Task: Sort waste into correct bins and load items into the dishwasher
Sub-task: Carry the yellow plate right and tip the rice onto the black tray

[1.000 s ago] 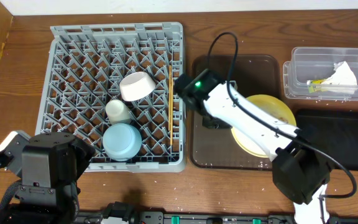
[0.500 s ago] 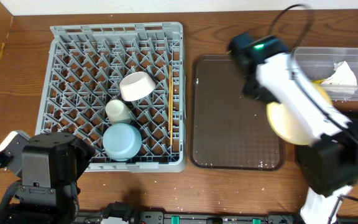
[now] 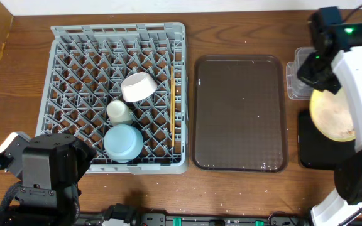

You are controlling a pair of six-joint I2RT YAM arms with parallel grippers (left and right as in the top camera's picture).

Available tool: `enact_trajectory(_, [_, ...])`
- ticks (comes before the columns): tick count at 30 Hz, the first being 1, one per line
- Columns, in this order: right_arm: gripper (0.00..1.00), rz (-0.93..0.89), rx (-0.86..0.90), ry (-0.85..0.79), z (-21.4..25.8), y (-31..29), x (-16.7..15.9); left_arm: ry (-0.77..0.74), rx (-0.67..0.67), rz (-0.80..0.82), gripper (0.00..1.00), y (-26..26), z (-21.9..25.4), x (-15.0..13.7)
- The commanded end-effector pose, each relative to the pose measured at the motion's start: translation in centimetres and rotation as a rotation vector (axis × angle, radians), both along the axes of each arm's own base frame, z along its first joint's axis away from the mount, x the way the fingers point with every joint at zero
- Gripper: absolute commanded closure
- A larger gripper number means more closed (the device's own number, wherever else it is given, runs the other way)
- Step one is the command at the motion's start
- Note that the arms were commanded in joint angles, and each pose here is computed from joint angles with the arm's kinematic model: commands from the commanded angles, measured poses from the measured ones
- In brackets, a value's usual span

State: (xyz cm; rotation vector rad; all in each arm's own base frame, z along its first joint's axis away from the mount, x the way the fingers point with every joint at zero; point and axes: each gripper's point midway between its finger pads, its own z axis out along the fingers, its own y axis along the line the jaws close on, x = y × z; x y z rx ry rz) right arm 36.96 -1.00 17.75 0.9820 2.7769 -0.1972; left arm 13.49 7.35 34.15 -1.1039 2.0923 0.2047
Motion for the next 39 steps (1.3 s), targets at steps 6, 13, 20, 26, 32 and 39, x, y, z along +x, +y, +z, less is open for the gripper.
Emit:
enact_trajectory(6, [0.99, 0.004, 0.109, 0.008, -1.8, -1.9, 0.1, -0.010, 0.005, 0.019, 0.02, 0.3, 0.3, -0.2])
enact_trajectory(13, [0.99, -0.015, 0.232, 0.029, -5.0, -2.3, -0.5, -0.010, 0.005, 0.019, 0.02, 0.3, 0.3, -0.2])
enact_trajectory(20, [0.99, 0.002, 0.474, -0.003, -4.5, -1.9, -0.7, -0.010, 0.005, 0.019, 0.02, 0.3, 0.3, -0.2])
enact_trajectory(26, [0.99, -0.003, 0.623, -0.053, -3.5, -3.1, -1.1, -0.010, 0.005, 0.019, 0.02, 0.3, 0.3, -0.2])
enact_trajectory(32, [0.99, 0.003, 0.767, -0.151, -1.9, -4.3, -1.0, -0.010, 0.005, 0.019, 0.02, 0.3, 0.3, -0.2])
enact_trajectory(39, [0.99, 0.023, 0.919, -0.281, 0.3, -5.5, -1.0, -0.010, 0.005, 0.019, 0.02, 0.3, 0.3, -0.2])
